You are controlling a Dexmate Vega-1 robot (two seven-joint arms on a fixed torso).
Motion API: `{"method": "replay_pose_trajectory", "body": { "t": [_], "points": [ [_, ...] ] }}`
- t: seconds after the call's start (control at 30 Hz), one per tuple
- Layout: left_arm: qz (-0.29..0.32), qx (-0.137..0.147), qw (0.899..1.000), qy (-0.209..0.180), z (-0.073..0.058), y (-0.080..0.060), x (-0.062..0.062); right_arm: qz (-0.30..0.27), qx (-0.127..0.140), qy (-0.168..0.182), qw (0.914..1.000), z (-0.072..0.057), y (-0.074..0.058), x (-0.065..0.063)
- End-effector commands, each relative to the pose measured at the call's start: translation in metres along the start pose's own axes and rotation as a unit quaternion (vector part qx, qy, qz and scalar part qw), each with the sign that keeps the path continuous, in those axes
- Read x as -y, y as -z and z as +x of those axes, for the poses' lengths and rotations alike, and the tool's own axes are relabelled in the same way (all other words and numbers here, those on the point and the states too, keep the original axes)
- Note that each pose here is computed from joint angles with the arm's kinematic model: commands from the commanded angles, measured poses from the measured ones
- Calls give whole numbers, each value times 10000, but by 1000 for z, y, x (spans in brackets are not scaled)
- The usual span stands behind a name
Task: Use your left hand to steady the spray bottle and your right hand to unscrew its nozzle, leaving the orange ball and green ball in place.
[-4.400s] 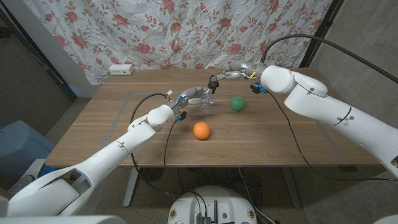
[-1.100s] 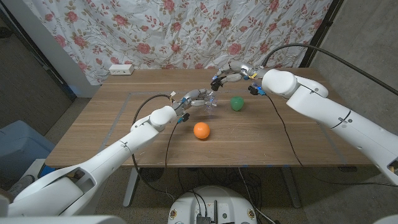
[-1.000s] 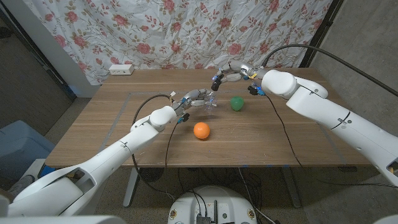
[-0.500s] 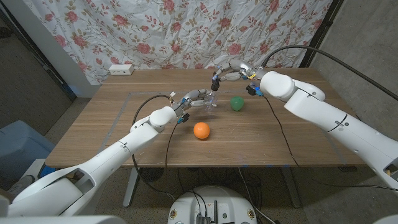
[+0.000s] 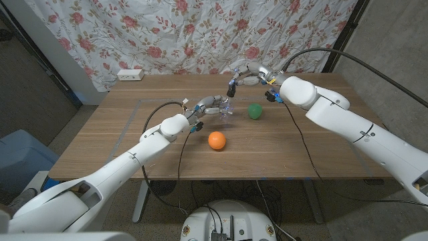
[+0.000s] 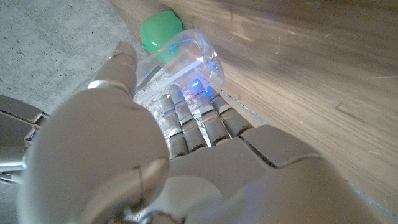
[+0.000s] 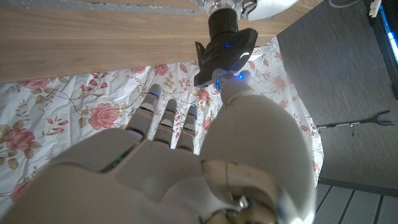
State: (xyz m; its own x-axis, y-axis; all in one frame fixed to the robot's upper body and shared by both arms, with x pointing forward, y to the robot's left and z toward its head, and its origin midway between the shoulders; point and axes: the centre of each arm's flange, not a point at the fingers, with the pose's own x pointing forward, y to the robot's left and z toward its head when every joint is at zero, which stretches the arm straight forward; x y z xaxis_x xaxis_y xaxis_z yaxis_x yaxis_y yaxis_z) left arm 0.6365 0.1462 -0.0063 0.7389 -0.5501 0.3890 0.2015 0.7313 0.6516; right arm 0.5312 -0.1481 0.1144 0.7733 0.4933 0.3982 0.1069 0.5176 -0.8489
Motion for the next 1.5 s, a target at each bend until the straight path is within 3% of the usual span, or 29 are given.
{"method": "replay_pose_trajectory", "body": {
  "t": [0.03, 0.37, 0.83, 1.2, 1.5],
  "points": [
    [104, -67, 9998, -161, -6, -1, -10, -64, 102, 235, 9997, -2, 1, 15],
    [75, -120, 9994, -325, -12, 0, -13, -2, 80, 325, 9994, -2, 7, 23],
    [-6, -40, 9990, -434, -5, 3, -12, -95, -79, 248, 9996, -5, 14, 32],
    [-37, -39, 9989, -474, -1, 4, -13, -237, -270, 461, 9983, -8, 13, 32],
    [-45, -51, 9988, -486, 1, 5, -14, -448, -443, 411, 9972, -7, 11, 29]
  ]
}}
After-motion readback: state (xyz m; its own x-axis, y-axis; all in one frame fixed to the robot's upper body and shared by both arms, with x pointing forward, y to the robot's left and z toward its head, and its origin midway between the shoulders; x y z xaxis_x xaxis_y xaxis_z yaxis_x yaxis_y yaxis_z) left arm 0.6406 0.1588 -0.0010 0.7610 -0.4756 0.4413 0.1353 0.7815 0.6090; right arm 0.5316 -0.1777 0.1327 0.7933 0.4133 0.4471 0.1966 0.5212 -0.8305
